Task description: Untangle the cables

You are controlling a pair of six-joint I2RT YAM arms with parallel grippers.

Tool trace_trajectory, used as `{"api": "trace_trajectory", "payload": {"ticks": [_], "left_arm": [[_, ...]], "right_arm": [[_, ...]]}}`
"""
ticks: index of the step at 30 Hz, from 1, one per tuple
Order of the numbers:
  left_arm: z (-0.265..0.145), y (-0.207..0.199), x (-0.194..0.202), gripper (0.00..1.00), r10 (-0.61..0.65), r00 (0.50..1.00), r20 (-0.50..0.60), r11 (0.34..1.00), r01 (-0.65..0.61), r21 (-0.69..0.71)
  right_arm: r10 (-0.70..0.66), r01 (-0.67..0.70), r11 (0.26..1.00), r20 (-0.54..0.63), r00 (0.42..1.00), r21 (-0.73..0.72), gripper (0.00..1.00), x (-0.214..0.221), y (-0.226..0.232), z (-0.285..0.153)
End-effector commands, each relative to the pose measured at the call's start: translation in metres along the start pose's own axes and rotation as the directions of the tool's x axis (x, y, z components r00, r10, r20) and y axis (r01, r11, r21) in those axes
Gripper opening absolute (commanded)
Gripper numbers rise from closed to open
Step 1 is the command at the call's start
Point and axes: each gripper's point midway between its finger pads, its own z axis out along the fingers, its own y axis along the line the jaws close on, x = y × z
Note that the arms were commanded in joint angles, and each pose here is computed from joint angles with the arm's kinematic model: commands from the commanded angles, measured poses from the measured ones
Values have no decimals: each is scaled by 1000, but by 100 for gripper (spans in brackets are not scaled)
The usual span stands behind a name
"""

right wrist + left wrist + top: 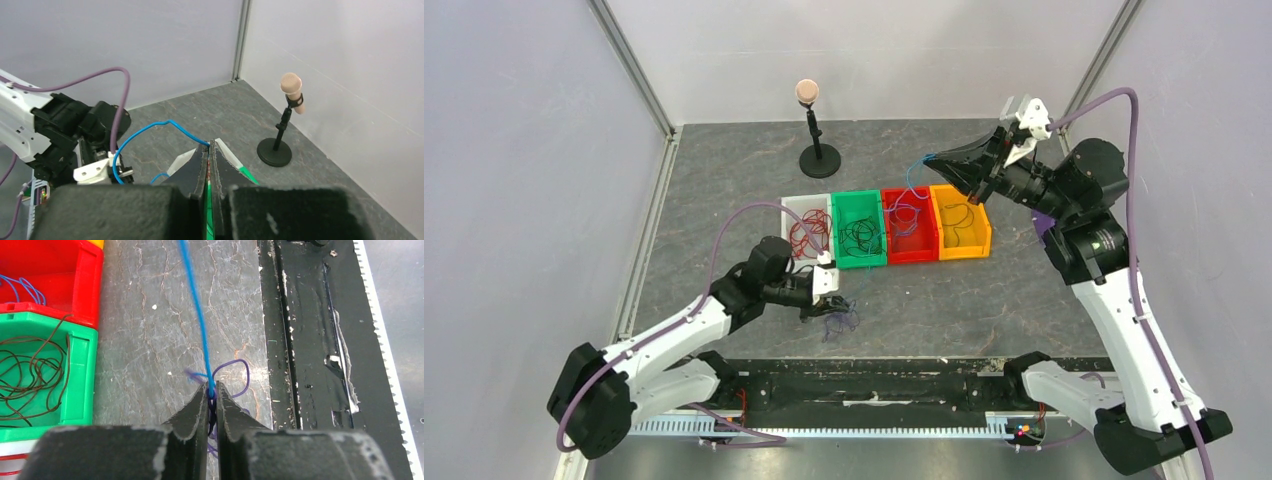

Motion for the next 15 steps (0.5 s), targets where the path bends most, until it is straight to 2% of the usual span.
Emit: {"api": "trace_trajectory", "payload": {"ticks": [1, 6, 11, 15], "left_arm": [[-7, 7, -25, 8, 68, 997, 47, 997, -67, -27], [-11, 22, -105, 2, -13, 980, 199, 1000, 16, -11], [-9, 34, -127, 2, -76, 973, 218, 996, 82, -17], [-5, 43, -136, 2, -125, 955, 269, 990, 139, -31]], "right_arm": [[9, -8, 1000, -33, 999, 16, 0, 16, -7, -1], [172, -196, 972, -174, 970, -128, 0, 82, 21, -2], [286, -359, 914, -326, 901, -189, 0, 152, 62, -11], [382, -459, 868, -335, 861, -189, 0, 171, 76, -13]]}}
